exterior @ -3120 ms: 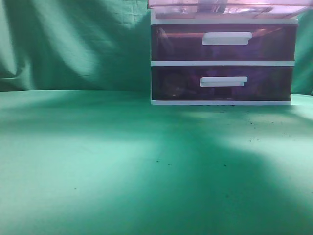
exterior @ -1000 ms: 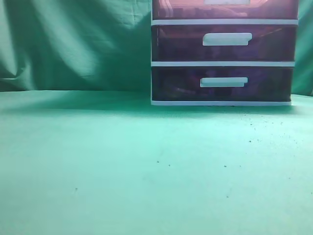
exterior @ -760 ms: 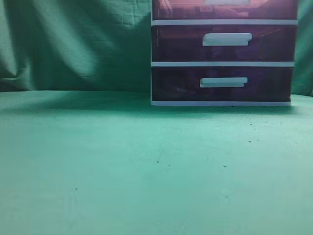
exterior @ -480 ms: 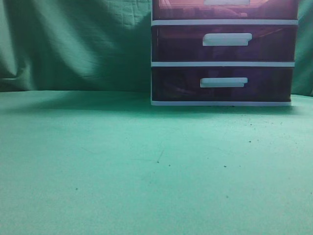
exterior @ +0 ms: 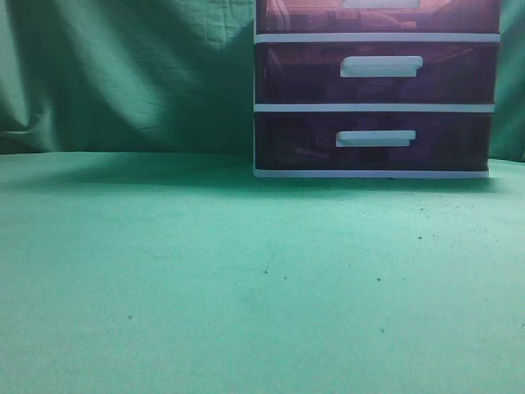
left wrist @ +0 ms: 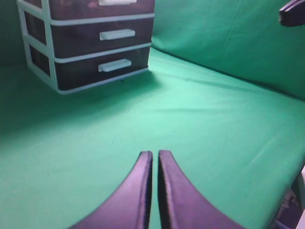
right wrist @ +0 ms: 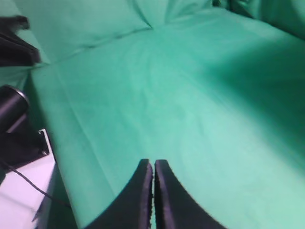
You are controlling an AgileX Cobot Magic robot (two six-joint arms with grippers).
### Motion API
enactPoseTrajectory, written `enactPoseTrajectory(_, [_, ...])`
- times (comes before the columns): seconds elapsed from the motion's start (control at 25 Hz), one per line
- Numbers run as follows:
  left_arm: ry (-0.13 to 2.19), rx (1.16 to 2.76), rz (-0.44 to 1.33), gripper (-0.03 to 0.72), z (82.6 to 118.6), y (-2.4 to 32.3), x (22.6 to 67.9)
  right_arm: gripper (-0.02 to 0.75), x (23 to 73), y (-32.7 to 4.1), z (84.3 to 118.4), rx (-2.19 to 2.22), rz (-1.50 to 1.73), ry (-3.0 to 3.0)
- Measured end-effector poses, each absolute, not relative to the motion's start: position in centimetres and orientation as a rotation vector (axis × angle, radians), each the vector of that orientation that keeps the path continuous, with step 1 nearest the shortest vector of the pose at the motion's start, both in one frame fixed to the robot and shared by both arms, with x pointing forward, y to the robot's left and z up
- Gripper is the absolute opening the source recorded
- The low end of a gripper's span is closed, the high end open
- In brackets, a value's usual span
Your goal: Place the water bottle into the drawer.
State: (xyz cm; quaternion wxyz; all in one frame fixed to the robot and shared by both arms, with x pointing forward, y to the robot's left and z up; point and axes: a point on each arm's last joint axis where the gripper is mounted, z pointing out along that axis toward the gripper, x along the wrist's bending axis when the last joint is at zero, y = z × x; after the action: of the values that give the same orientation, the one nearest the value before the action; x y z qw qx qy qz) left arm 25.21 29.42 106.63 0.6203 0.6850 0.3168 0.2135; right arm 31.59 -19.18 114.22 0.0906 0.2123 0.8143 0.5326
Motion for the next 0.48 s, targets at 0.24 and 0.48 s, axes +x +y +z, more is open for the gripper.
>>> enactPoseTrajectory(0.24, [0.735, 1.595, 0.487, 0.000, 105.5, 29.1, 25.5, 0.000, 29.4, -20.3, 110.8, 0.559, 1.741, 2.322])
enactPoseTrajectory(0.48, [0.733, 1.613, 0.523, 0.000, 105.2, 29.1, 25.7, 0.000, 28.8, -21.1, 107.5, 0.601, 1.838, 2.180])
